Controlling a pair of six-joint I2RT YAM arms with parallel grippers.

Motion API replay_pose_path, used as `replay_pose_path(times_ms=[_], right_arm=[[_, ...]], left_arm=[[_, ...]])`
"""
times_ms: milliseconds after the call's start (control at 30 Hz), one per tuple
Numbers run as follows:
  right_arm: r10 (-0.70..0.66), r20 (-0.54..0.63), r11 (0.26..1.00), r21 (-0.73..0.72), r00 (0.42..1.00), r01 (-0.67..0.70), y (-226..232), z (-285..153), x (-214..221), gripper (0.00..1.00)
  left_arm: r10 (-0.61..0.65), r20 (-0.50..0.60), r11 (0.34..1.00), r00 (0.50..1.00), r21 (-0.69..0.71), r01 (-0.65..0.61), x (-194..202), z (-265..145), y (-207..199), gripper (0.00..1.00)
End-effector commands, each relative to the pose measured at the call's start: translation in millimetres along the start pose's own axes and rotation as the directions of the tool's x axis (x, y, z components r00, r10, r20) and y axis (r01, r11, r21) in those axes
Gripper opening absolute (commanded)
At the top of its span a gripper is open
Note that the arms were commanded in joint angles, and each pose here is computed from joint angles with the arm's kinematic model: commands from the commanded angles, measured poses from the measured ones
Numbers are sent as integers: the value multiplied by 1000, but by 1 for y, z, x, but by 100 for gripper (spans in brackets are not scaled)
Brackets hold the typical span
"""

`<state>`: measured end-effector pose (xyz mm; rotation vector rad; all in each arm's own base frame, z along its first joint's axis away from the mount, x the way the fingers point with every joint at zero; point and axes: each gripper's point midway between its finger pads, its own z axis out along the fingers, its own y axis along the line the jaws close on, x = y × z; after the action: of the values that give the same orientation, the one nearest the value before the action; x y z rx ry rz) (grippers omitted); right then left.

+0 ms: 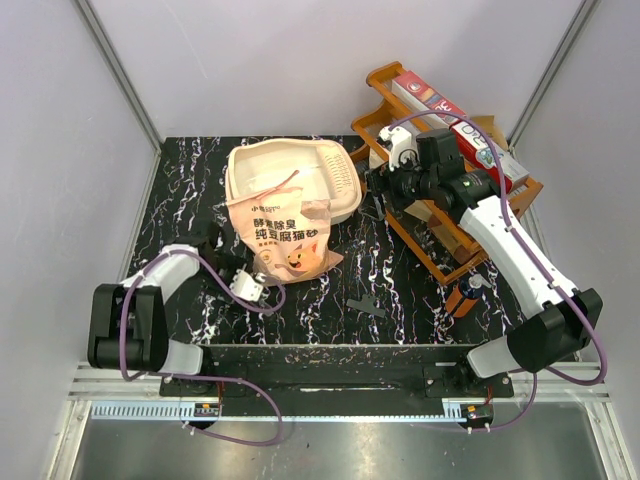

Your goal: Fill the litter box with clean litter

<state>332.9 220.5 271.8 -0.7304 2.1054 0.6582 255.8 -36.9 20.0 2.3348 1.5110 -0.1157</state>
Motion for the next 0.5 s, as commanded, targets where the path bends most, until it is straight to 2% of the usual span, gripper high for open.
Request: replay_pose_path(times_ms=[0, 133, 200, 233, 267, 300, 333, 367, 400, 433, 467], right_arm=[[-47, 49, 999, -19, 998, 48, 7, -15, -13, 87], [-78, 51, 997, -23, 996, 80, 9, -21, -17, 87], [-84, 68, 995, -44, 994, 87, 14, -23, -25, 87], [-86, 69, 994, -59, 994, 90, 17, -24, -27, 87], [-93, 96, 992, -71, 991, 100, 21, -29, -37, 88], [-92, 103, 989, -102, 990, 102, 27, -30, -40, 88], [-92, 113, 988, -116, 989, 105, 30, -32, -44, 88], [-93, 138, 985, -132, 986, 111, 35, -37, -53, 88], [-91, 148, 977, -177, 985, 117, 44, -39, -57, 88], [-95, 166, 971, -202, 982, 128, 50, -44, -62, 89], [-101, 193, 963, -229, 976, 145, 57, -50, -70, 90]], left_arm=[[-141, 82, 987, 987, 85, 134, -28, -5, -41, 30], [-192, 162, 981, 968, 35, 189, -62, -38, -50, 26], [-250, 236, 968, 939, 29, 250, -85, -56, -51, 23], [-236, 262, 967, 936, -33, 253, -94, -76, -39, 21], [-251, 329, 959, 910, -42, 280, -110, -87, -34, 20], [-324, 370, 930, 871, -45, 365, -120, -98, -28, 17], [-303, 412, 922, 859, -101, 374, -131, -121, -9, 17], [-305, 482, 910, 821, -107, 401, -146, -134, 3, 17], [-405, 530, 858, 745, -62, 510, -157, -146, 11, 17], [-375, 585, 841, 719, -110, 529, -167, -169, 38, 17], [-384, 642, 825, 663, -85, 559, -179, -182, 50, 18]])
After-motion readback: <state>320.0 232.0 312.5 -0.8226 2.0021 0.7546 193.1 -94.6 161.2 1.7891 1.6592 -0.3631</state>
